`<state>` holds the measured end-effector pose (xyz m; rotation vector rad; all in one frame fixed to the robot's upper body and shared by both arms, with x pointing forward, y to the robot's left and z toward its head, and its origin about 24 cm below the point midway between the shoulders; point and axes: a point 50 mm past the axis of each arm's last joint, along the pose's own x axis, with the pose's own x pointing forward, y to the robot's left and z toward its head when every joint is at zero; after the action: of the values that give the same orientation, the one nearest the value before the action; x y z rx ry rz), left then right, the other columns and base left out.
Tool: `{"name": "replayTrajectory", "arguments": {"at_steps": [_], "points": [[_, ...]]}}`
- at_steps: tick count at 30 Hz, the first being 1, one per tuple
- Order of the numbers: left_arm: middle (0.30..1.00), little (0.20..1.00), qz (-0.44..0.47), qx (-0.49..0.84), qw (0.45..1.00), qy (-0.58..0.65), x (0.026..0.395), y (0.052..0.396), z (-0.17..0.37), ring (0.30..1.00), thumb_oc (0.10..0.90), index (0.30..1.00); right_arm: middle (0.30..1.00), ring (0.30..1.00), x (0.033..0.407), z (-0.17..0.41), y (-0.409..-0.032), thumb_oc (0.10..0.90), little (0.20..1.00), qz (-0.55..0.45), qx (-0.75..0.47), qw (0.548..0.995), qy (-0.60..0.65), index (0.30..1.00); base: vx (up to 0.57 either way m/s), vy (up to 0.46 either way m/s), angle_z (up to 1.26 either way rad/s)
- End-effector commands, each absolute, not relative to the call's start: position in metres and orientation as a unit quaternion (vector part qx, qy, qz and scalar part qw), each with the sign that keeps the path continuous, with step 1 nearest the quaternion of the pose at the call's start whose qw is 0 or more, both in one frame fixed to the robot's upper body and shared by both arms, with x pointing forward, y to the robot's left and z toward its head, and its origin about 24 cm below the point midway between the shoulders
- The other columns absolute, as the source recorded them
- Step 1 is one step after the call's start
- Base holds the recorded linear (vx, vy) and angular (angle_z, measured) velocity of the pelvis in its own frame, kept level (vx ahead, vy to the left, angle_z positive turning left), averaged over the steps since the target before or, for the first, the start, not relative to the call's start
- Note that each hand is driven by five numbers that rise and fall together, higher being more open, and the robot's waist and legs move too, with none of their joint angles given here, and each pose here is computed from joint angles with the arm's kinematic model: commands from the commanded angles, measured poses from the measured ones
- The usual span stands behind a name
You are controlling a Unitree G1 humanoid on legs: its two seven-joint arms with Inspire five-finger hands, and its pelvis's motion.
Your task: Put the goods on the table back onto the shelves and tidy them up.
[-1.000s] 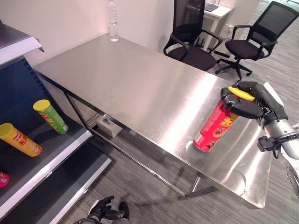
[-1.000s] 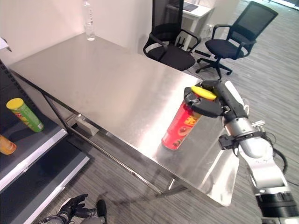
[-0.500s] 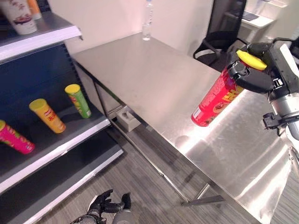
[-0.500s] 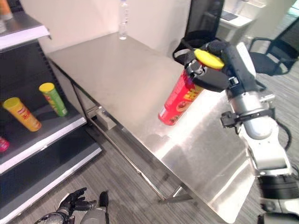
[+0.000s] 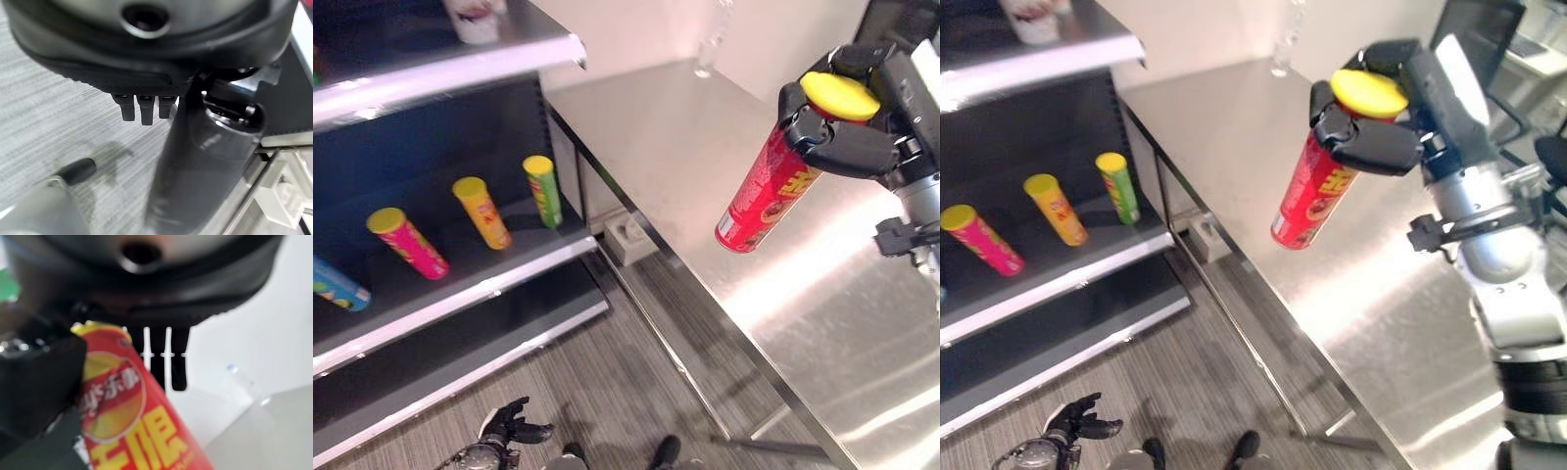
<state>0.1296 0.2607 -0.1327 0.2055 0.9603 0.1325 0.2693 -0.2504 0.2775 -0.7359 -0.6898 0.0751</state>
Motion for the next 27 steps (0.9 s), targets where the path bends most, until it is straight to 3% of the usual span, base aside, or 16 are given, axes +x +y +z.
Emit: {"name": "replayTrajectory", "arguments": {"at_steps": [1, 12, 27], "points": [[0.900, 0.900, 0.042, 0.146, 0.887, 0.436, 0.138, 0.269, -0.124, 0.900, 0.800, 0.900, 0.300, 0.300, 0.247, 0.333, -0.255, 0.400, 0.300, -0.035, -0.339, 0.820, -0.459, 0.300, -0.07, 0.264, 0.19], [0.900, 0.900, 0.049, 0.212, 0.889, 0.402, 0.160, 0.298, -0.101, 0.900, 0.800, 0.900, 0.300, 0.300, 0.248, 0.310, -0.269, 0.400, 0.300, -0.089, -0.344, 0.834, -0.422, 0.300, -0.15, 0.338, 0.30], [0.900, 0.900, 0.079, 0.207, 0.887, 0.405, 0.154, 0.315, -0.096, 0.900, 0.800, 0.900, 0.300, 0.300, 0.242, 0.322, -0.249, 0.400, 0.300, -0.041, -0.308, 0.822, -0.477, 0.300, -0.23, -0.018, 0.15]]}}
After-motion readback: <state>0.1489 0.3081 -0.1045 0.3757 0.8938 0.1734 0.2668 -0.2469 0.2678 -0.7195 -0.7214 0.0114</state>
